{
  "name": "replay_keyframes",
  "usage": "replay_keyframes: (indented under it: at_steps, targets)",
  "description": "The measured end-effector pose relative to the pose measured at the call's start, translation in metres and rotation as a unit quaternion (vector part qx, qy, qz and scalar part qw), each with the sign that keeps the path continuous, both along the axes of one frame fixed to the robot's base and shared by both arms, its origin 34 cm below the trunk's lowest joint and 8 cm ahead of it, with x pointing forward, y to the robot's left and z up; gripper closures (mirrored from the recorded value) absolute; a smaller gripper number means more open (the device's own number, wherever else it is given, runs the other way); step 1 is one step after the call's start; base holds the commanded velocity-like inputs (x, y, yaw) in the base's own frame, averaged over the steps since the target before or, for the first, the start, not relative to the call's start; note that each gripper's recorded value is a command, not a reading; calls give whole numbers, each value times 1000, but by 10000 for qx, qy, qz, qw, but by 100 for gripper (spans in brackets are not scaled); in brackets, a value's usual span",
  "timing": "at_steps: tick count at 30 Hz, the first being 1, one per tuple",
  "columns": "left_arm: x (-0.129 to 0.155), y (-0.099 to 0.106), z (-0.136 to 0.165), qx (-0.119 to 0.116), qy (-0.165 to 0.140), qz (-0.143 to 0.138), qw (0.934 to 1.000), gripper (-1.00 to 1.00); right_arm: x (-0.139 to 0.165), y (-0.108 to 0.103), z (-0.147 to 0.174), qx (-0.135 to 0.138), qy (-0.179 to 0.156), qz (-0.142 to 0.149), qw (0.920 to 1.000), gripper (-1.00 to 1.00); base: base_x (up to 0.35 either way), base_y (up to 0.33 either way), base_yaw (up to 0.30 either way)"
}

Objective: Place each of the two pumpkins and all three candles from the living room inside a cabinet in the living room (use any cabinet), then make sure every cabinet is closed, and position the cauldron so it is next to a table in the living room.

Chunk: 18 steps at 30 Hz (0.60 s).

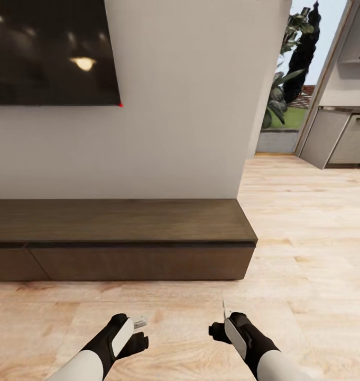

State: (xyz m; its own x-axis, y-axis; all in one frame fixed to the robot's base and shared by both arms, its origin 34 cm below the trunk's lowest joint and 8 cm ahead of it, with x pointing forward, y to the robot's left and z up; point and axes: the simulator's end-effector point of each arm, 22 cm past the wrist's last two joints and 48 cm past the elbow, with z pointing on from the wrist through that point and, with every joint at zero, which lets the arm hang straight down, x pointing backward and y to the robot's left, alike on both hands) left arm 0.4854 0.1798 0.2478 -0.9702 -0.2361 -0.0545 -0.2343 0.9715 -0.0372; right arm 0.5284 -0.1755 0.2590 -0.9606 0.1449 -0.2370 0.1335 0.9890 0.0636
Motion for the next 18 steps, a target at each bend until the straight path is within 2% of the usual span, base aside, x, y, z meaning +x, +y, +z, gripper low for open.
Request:
replay_keyframes:
  at_steps: [4, 18]
  targets:
    - [-5, 1, 5, 27, 69, -13, 10000, -100, -16, -1, 0, -3, 124, -7, 9999, -100, 0, 0, 0]
    - [-23, 6, 20, 154, 200, 12, 9997, -100, -20, -1, 25, -13, 209, -9, 9998, -100, 0, 0, 0]
